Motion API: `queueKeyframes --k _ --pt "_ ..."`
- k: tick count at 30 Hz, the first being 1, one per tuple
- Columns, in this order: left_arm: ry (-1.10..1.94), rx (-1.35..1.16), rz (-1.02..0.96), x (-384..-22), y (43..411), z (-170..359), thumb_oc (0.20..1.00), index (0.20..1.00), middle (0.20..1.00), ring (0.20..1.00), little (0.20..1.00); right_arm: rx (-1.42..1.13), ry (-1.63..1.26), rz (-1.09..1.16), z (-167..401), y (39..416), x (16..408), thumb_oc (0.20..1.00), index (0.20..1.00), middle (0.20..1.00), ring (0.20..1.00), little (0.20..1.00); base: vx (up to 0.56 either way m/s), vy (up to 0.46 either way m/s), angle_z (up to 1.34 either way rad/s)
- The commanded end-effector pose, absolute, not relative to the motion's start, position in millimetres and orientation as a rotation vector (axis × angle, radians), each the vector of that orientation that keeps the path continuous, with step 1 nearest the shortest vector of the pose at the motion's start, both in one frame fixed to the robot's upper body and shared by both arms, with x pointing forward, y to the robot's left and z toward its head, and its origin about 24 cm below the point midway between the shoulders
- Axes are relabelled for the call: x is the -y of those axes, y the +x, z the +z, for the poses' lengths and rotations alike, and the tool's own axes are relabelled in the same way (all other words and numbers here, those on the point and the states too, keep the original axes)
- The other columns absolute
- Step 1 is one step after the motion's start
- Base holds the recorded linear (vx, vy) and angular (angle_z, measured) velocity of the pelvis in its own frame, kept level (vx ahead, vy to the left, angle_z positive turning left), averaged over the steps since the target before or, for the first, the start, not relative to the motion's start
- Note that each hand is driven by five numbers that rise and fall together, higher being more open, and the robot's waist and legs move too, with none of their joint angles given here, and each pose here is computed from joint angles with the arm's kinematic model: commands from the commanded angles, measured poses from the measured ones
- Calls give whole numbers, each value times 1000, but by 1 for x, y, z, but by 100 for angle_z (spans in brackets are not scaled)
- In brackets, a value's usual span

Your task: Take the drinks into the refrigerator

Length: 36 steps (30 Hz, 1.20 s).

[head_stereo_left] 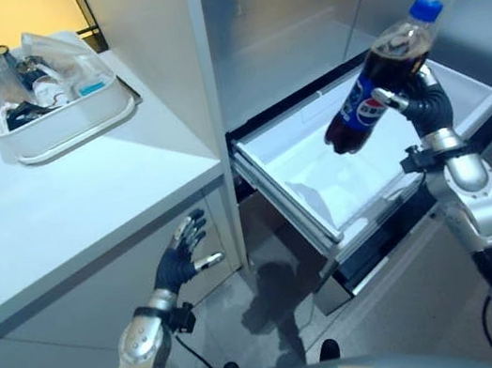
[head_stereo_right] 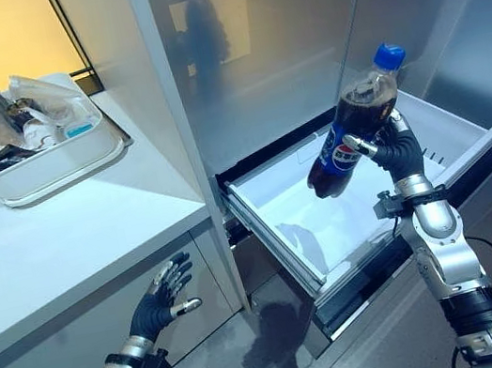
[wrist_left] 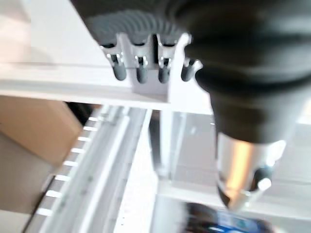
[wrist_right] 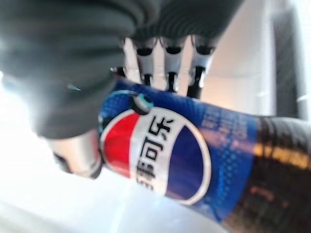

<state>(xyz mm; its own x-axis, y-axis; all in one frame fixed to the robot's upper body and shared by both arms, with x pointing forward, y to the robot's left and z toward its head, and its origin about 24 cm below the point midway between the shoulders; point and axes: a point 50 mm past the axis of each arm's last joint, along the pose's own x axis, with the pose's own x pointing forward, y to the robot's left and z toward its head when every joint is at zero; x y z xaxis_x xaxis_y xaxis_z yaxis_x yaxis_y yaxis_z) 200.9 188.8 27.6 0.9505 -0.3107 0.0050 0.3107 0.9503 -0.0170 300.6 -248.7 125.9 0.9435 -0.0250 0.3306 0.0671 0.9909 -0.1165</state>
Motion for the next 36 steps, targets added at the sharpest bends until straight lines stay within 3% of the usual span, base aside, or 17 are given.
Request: queueKeyframes --k 1,5,11,15,17,23,24,25,30,31,36 --pt "-39 191 -436 -174 210 66 1000 1000 1000 1000 1000 403 -286 -120 164 334 256 200 200 200 200 200 -48 -1 2" --pt "-86 239 -500 -160 212 78 1000 1000 1000 1000 1000 178 -498 -96 139 365 250 200 200 200 200 200 -53 0 5" --pt "-114 301 -574 -141 216 94 1000 1000 1000 1000 1000 -66 -735 -44 99 381 236 200 200 200 200 200 -78 13 19" --pt "-95 349 -612 -132 219 106 1000 1000 1000 1000 1000 -200 -955 65 69 381 215 200 200 200 200 200 -46 23 26" --pt "-89 371 -621 -128 222 111 1000 1000 1000 1000 1000 -335 -1193 251 25 366 193 200 200 200 200 200 -11 32 19" --pt "-92 376 -593 -128 226 113 1000 1000 1000 1000 1000 -329 -1352 554 -14 343 129 200 200 200 200 200 0 8 9" --pt "-91 375 -590 -128 227 112 1000 1000 1000 1000 1000 -327 -1345 594 -18 339 122 335 335 335 335 335 11 1 12" --pt "-90 370 -587 -128 227 110 1000 1000 1000 1000 1000 -325 -1287 654 -26 331 104 1000 1000 1000 1000 1000 4 12 7" --pt "-80 379 -570 -131 226 111 1000 1000 1000 1000 1000 -327 -1096 560 -24 331 110 1000 1000 1000 1000 1000 -1 6 2" --pt "-71 379 -553 -134 225 111 1000 1000 1000 1000 1000 -331 -883 428 -18 335 123 1000 1000 1000 1000 1000 0 0 0" --pt "-32 377 -511 -141 226 109 1000 1000 1000 1000 1000 -246 -567 203 0 337 151 1000 1000 1000 1000 1000 0 0 0"
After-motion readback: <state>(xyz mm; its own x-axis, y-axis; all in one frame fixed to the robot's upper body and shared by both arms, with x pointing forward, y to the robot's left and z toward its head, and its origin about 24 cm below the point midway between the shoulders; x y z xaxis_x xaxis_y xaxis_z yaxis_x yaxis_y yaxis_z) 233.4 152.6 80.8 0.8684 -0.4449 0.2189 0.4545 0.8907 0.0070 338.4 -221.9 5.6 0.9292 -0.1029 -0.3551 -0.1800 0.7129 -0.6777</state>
